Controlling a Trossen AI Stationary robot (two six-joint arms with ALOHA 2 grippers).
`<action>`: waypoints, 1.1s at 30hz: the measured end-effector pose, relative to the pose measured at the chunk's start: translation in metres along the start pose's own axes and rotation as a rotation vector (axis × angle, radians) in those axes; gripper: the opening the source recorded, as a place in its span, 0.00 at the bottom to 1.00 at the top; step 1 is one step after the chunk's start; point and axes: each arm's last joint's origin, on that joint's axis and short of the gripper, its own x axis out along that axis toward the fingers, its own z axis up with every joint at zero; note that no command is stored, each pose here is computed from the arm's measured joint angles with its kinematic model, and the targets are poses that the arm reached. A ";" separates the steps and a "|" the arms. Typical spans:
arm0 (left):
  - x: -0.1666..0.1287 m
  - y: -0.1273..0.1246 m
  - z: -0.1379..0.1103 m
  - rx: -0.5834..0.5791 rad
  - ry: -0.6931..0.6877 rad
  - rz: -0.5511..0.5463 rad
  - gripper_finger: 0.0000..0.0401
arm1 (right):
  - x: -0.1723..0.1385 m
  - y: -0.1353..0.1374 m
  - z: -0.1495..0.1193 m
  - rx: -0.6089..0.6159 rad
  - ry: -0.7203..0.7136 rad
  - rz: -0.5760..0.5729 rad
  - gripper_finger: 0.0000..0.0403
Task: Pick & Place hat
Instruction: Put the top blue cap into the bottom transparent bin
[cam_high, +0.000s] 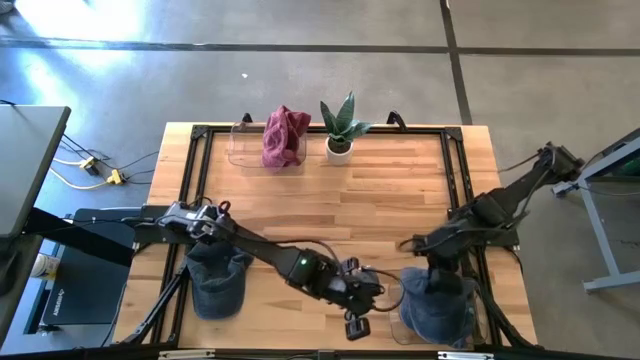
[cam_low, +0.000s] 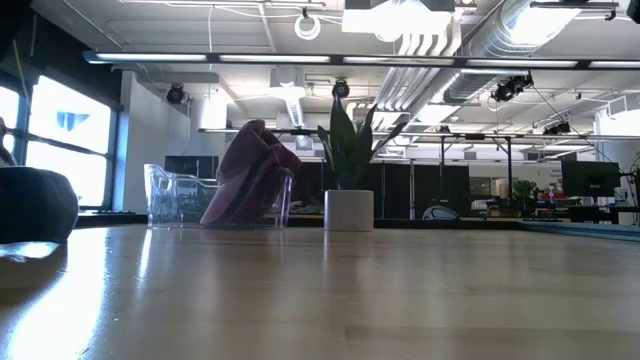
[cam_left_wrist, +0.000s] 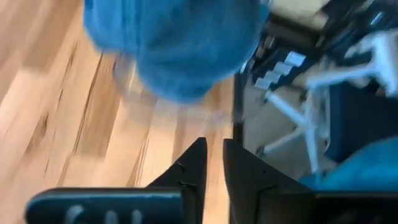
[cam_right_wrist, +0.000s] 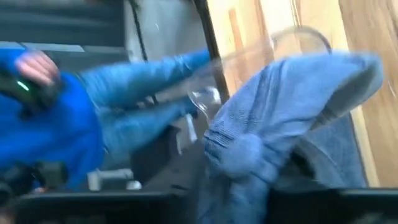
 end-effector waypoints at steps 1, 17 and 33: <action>0.000 -0.002 0.003 -0.001 -0.035 -0.012 0.10 | -0.005 0.002 -0.001 0.010 -0.031 0.013 0.14; 0.019 0.034 0.043 -0.119 -0.170 -0.148 0.19 | -0.067 0.037 -0.057 0.362 -0.568 0.123 0.01; 0.068 0.049 0.040 0.001 -0.343 -0.076 0.13 | 0.009 0.069 -0.073 0.345 -0.510 0.094 0.01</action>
